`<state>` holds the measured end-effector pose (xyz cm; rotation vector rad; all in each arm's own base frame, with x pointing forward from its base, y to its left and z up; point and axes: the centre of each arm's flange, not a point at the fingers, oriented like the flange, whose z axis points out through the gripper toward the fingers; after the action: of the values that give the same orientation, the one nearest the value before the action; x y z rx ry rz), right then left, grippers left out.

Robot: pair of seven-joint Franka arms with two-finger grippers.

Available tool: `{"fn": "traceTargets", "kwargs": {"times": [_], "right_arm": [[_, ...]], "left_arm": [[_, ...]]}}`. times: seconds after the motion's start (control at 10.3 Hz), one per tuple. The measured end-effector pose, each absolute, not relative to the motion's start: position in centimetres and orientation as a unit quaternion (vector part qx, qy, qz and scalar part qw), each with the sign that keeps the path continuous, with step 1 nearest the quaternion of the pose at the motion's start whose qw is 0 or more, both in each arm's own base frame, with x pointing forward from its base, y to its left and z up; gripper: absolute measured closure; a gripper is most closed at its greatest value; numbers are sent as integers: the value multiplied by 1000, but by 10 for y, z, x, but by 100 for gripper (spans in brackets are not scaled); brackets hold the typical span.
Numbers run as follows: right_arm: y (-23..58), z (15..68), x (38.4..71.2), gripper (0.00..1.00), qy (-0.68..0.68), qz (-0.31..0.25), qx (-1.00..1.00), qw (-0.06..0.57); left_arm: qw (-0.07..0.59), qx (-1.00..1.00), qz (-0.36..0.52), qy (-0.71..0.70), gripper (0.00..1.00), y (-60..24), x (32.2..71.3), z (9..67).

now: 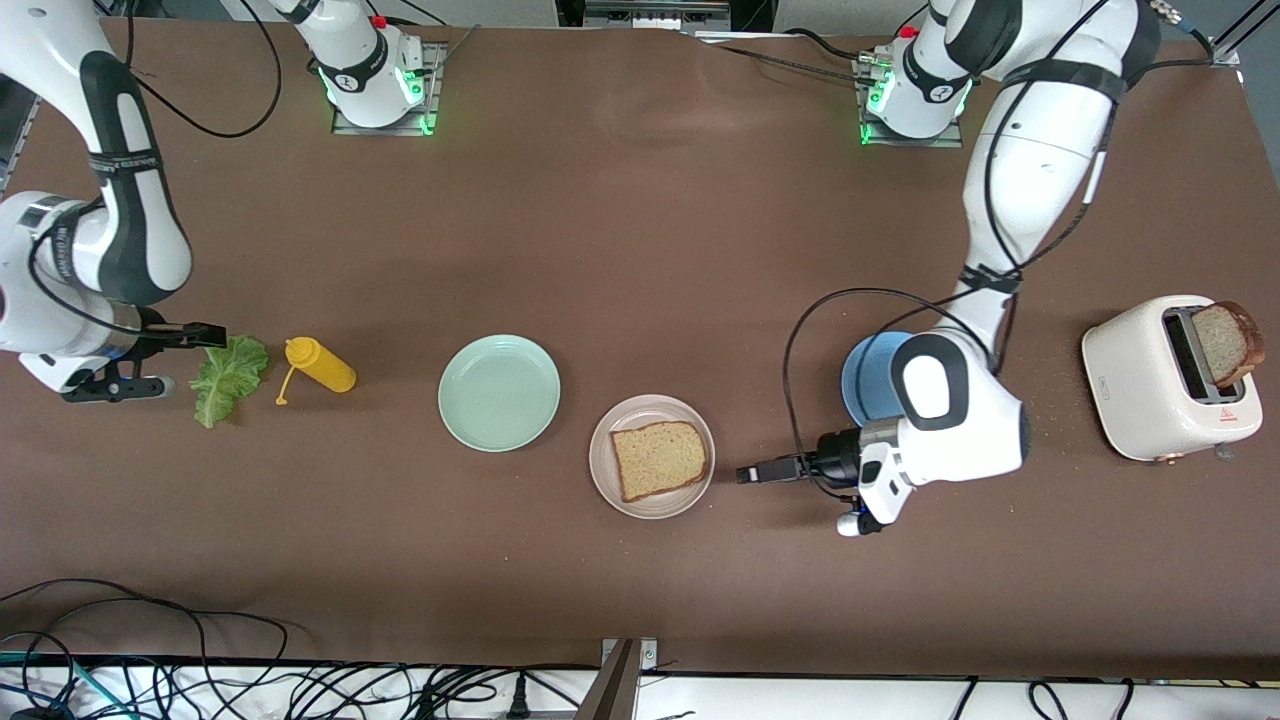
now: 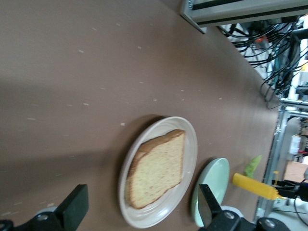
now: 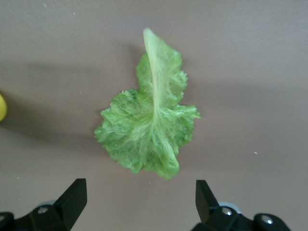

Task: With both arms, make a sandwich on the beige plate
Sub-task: 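Raise the left gripper back while the right gripper reaches the lettuce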

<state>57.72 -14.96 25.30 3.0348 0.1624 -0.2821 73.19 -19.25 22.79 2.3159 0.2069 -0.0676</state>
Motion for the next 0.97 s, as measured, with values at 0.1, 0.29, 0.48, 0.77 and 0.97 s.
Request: {"fn": "traceTargets", "kwargs": {"times": [0.1,0.29,0.48,0.77,0.97], "right_arm": [[-155,242,572,0,57,-85,994,46],[-173,221,566,0,58,-76,994,50],[-178,207,569,0,60,-59,995,57],[-177,197,574,0,46,-34,997,53],[-177,195,574,0,35,-28,998,45]], "left_arm": [[375,924,-36,70,0,-167,734,229],[337,938,-60,55,0,-114,734,226],[279,955,-97,29,0,-69,727,246],[149,979,-137,26,0,-46,709,329],[99,982,-159,13,0,-43,692,372]]}}
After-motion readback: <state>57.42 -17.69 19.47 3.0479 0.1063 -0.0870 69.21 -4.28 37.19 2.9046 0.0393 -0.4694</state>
